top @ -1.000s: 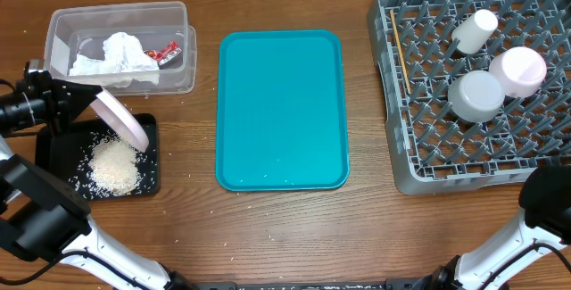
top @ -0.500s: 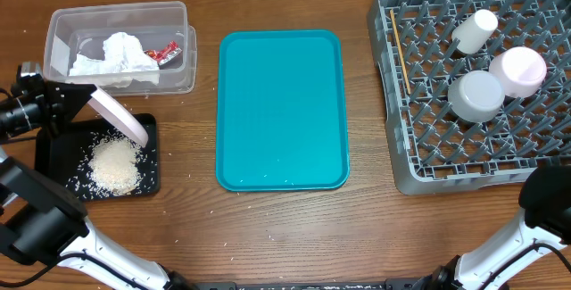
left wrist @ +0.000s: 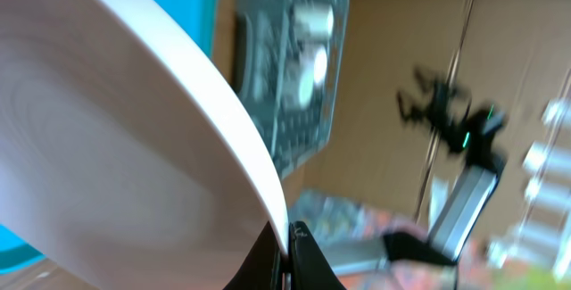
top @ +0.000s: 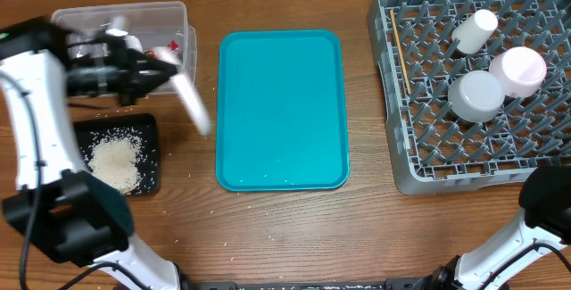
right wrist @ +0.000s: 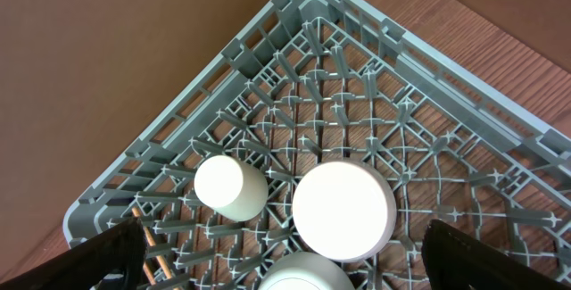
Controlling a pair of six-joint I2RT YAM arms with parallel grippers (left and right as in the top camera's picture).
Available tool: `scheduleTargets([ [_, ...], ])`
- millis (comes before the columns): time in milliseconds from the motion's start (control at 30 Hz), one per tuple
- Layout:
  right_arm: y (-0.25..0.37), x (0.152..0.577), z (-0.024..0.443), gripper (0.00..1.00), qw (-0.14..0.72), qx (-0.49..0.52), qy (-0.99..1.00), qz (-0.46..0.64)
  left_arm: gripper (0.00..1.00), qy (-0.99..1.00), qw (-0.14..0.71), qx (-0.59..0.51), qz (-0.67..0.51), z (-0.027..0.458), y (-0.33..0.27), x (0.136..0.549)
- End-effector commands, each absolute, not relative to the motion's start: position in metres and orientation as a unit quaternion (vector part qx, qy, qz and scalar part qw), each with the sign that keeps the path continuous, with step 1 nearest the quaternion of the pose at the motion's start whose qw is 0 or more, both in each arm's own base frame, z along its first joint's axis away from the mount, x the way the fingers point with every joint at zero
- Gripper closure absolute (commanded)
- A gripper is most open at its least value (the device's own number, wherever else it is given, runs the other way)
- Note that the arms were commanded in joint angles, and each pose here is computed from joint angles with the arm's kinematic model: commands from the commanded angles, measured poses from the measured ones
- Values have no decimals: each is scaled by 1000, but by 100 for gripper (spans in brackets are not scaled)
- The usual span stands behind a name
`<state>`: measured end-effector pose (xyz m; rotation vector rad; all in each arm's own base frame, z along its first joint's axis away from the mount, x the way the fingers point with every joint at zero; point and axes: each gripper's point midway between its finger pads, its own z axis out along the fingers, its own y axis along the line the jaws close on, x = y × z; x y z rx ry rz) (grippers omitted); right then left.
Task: Sort waste into correct bins and load items into the dishwasher
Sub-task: 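Carry the plate back and set it on the teal tray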
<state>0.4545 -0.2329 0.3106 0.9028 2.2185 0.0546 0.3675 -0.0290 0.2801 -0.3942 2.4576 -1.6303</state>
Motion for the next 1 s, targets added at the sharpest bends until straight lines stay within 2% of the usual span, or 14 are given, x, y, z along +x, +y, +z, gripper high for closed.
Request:
scheduleTargets([
  [0,-233,455,318,0,374,352,858,24,96,831,60,-54,-551,287,-87,358],
  [100,-233,455,318,0,373,352,858,24,96,849,56,-1,-526,278,-130,366],
  [233,-233,455,318,0,374,352,858,24,96,910,57,-21,-410,244,-174,385],
  [300,-233,455,317,0,373,352,858,24,96,947,103,-27,-303,222,-192,399],
  [433,-233,455,318,0,373,352,858,24,96,973,184,-80,-118,197,-192,414],
  [500,-233,455,318,0,373,352,858,24,96,972,221,-59,-56,187,-210,416],
  [733,-233,455,318,0,373,352,858,24,96,977,213,16,-24,120,-274,416],
  [967,-233,455,318,0,373,352,858,24,96,982,185,21,-5,84,-276,416],
])
